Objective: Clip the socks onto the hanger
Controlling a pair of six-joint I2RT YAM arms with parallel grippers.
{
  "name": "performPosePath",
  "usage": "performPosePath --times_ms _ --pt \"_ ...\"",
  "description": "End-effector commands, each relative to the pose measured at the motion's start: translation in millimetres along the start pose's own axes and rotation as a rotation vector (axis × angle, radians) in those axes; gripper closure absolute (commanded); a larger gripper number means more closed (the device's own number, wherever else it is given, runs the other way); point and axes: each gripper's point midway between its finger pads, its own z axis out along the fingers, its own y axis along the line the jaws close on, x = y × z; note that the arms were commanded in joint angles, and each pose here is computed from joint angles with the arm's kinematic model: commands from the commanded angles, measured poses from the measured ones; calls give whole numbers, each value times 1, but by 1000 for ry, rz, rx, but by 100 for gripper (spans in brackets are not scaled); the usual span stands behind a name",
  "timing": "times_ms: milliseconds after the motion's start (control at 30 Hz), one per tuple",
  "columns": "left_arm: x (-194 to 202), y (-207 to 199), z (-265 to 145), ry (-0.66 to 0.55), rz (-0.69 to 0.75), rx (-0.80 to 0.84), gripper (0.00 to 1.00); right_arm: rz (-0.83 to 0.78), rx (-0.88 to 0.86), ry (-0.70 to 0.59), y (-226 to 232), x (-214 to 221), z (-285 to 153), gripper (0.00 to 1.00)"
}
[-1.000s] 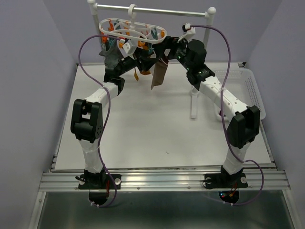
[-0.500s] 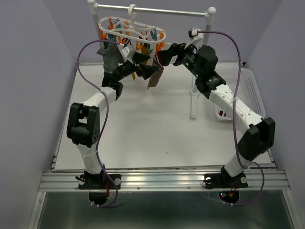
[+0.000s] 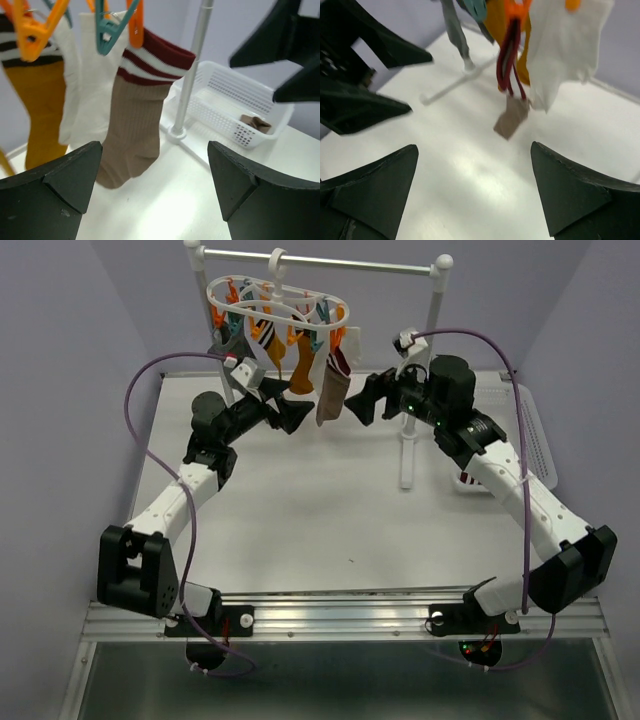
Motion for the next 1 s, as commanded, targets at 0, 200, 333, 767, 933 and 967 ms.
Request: performPosePath --times_ms 0,200,333,767,933,967 --pt "5 22 -26 57 20 -224 1 56 210 225 -28 63 -44 0" --pt "26 52 -42 142 -15 -418 1 253 639 361 -110 127 -98 0" --pt "33 56 -45 154 -21 -438 1 414 959 368 -190 163 -144 0" --pt "23 66 -85 148 -49 -584 1 429 1571 630 -324 261 -228 0" --pt "13 67 -87 109 -34 -592 1 404 1641 672 -329 271 -242 0" --pt "10 67 -86 101 -30 -587 1 398 1653 676 -329 272 -245 0"
